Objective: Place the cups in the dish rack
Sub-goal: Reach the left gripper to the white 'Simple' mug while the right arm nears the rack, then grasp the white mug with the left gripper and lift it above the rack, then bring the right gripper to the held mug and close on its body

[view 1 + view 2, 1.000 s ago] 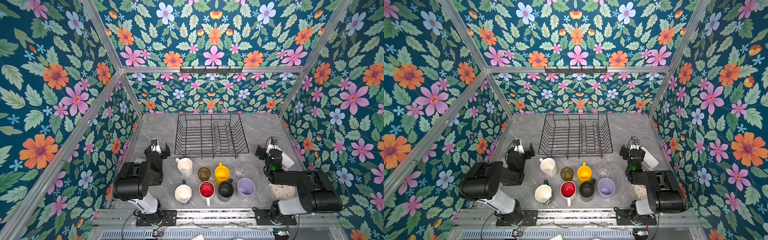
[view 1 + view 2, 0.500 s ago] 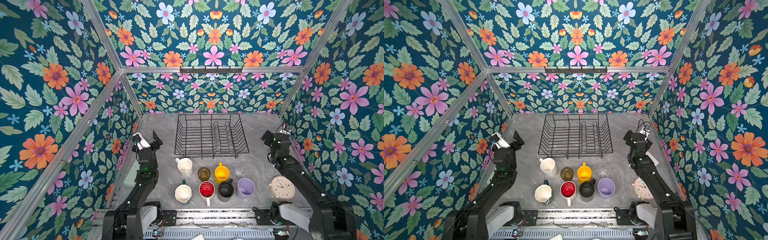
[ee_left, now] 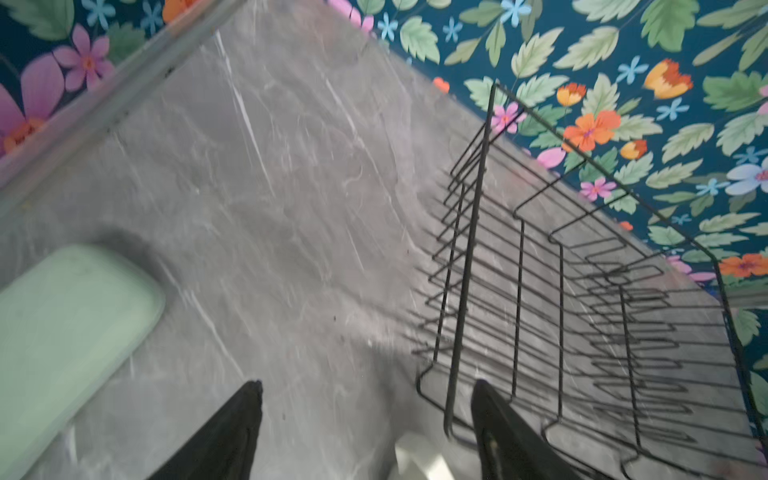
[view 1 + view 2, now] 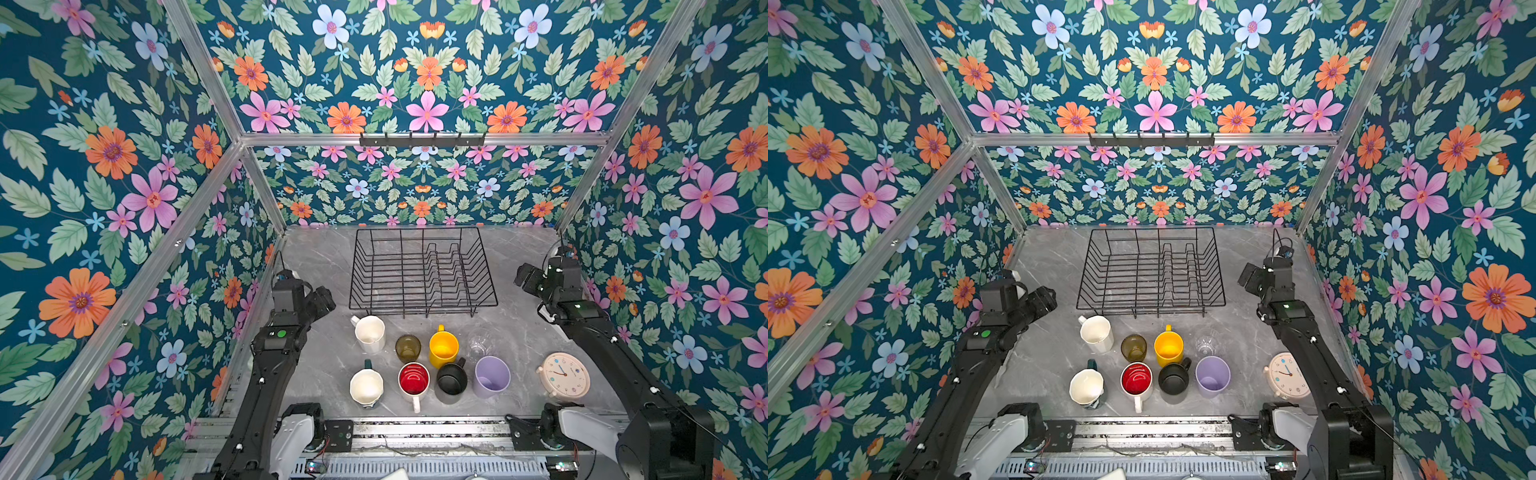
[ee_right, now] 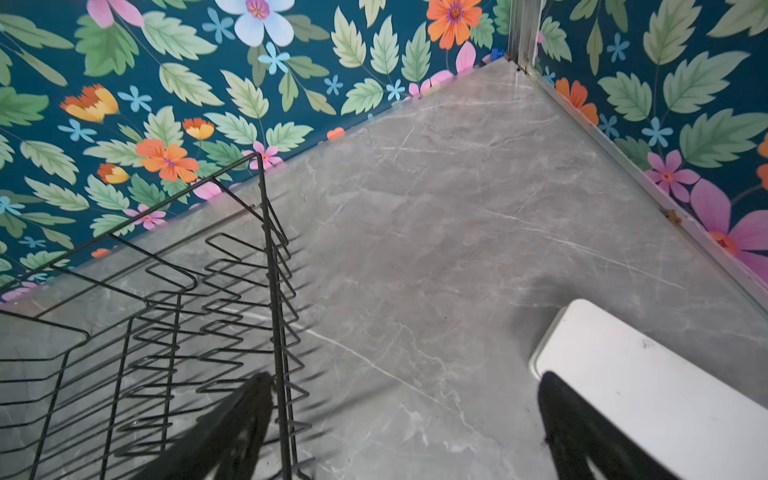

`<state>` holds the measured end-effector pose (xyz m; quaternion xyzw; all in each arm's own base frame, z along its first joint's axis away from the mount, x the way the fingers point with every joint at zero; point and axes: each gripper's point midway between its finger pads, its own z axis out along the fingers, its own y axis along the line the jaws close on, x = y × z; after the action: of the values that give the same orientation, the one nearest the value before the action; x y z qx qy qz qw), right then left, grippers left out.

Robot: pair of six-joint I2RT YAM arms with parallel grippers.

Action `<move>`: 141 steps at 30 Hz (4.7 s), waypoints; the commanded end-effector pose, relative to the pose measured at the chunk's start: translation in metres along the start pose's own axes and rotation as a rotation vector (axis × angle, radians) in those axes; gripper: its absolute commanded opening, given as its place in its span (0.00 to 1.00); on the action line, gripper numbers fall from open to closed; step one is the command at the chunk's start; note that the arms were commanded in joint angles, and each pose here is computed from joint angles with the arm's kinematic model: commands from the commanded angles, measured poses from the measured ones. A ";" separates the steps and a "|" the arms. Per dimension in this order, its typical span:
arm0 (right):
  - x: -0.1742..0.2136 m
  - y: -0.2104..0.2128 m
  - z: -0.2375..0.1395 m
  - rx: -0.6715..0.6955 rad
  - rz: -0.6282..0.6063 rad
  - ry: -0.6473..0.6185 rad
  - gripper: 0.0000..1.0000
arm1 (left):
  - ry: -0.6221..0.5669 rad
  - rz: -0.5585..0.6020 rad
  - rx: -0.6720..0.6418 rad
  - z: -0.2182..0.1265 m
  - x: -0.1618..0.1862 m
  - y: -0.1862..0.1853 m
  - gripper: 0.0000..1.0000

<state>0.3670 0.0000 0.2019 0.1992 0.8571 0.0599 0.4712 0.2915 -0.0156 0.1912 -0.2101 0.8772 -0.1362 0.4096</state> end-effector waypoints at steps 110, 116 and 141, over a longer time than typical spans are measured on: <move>0.007 0.186 -0.119 -1.166 0.033 0.312 0.95 | -0.180 0.480 0.976 -0.083 0.011 -0.243 0.00; 0.014 0.199 -0.136 -1.289 -0.009 0.393 0.95 | -0.212 0.542 1.247 -0.097 0.025 -0.270 0.00; 0.046 0.235 -0.184 -1.487 -0.151 0.479 0.96 | -0.142 0.496 1.471 -0.091 0.046 -0.284 0.00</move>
<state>0.2593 0.2466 0.3263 -0.2294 0.6932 0.6268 0.2718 0.2757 -0.2806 0.3076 0.2924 0.5998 -0.5603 0.4908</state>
